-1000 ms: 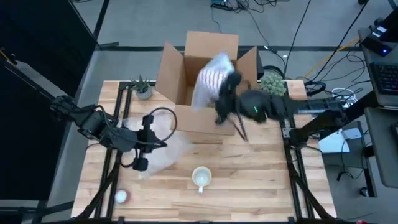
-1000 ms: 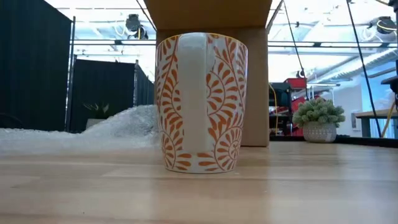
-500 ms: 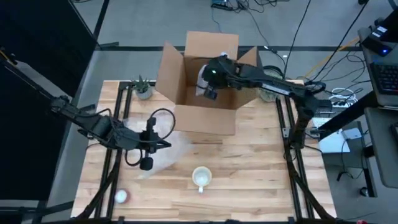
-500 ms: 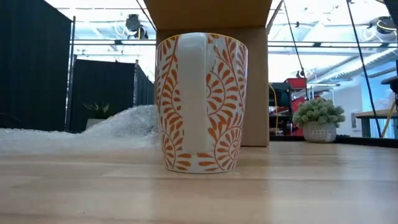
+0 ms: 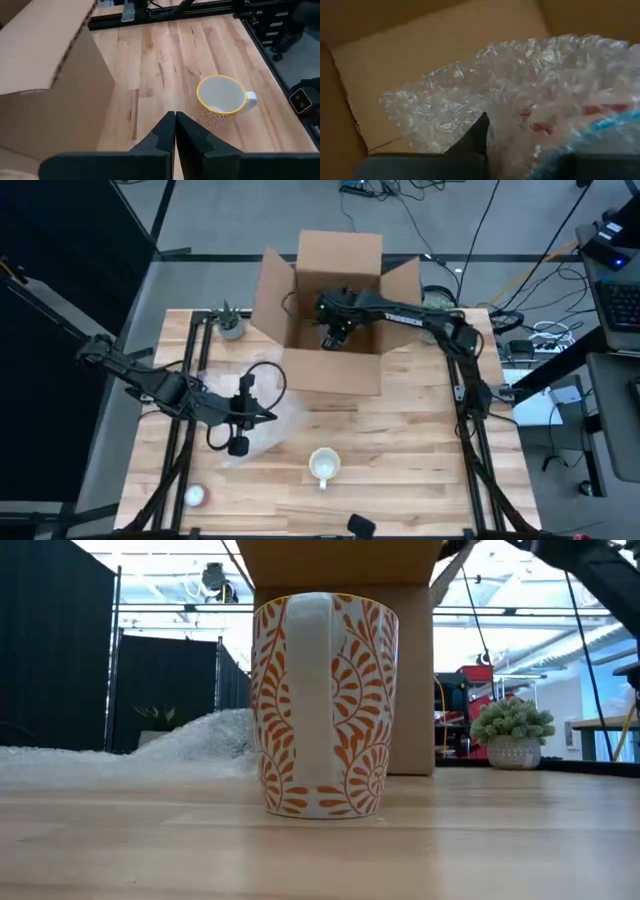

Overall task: Wrap mug
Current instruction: Put the red wrapped cup into the box, then move the cup to the middle right, then wrap the orange cup with the bubble wrap

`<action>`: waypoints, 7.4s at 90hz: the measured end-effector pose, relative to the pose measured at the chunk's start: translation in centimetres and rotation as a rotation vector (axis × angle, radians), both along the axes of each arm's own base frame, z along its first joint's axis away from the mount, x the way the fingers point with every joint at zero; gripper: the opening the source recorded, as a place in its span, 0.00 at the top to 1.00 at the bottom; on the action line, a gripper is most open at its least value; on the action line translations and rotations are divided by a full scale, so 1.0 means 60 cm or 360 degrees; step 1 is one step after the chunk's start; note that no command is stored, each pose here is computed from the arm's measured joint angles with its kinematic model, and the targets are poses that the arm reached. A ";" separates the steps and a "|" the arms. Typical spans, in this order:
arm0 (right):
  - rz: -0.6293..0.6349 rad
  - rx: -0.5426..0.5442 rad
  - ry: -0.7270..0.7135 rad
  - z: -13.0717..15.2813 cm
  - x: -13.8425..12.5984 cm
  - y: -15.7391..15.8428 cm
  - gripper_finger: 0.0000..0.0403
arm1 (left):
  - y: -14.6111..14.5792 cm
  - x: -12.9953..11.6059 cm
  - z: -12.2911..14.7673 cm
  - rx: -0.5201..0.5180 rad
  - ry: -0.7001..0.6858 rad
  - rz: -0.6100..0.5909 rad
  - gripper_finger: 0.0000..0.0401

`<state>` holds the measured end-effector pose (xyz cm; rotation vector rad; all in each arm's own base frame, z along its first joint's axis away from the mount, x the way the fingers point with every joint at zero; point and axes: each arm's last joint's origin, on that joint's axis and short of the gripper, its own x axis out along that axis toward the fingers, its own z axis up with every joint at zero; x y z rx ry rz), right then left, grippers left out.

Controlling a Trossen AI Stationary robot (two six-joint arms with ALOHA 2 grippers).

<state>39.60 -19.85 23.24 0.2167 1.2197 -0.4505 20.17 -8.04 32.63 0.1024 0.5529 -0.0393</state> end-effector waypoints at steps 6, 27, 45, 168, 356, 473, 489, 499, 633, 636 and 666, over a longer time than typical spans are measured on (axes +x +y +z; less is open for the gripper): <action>0.0006 0.0068 0.0014 -0.021 0.005 -0.004 0.91 | 0.000 0.000 0.000 0.0000 0.0000 0.0000 1.00; 0.0005 0.0162 0.0058 -0.070 0.018 -0.011 0.81 | 0.000 0.000 0.000 -0.0001 0.0000 0.0000 1.00; -0.0056 0.0191 0.0020 -0.047 0.004 -0.020 0.62 | 0.000 0.000 0.000 -0.0019 0.0002 0.0012 1.00; 0.0947 0.0155 -0.0797 0.139 -0.169 0.570 0.35 | -0.007 -0.029 -0.035 -0.0316 0.0414 0.0277 0.73; 0.0005 0.0128 0.0403 -0.029 -0.300 0.496 1.00 | -0.001 -0.040 -0.194 -0.0319 0.0480 0.0450 0.73; -0.0067 0.0298 -0.0415 0.152 -0.352 0.455 0.43 | 0.051 -0.055 -0.186 -0.0234 0.0662 0.0934 0.73; 0.0139 0.0175 -0.0832 0.134 -0.319 0.505 0.43 | 0.100 -0.058 -0.198 -0.0220 0.0778 0.1160 0.72; 0.0210 0.0160 -0.0998 0.094 -0.293 0.536 0.43 | 0.134 -0.056 -0.209 -0.0271 0.0864 0.1211 0.67; 0.0500 0.0045 -0.1532 -0.088 -0.167 0.666 0.43 | 0.211 -0.054 -0.318 -0.0467 0.1080 0.1259 0.53; 0.0502 0.0043 -0.1528 -0.089 -0.168 0.666 0.43 | 0.211 -0.051 -0.320 -0.0471 0.1087 0.1247 0.54; 0.0483 0.0054 -0.1500 -0.092 -0.169 0.665 0.43 | 0.197 -0.036 -0.304 -0.0484 0.1099 0.1138 0.97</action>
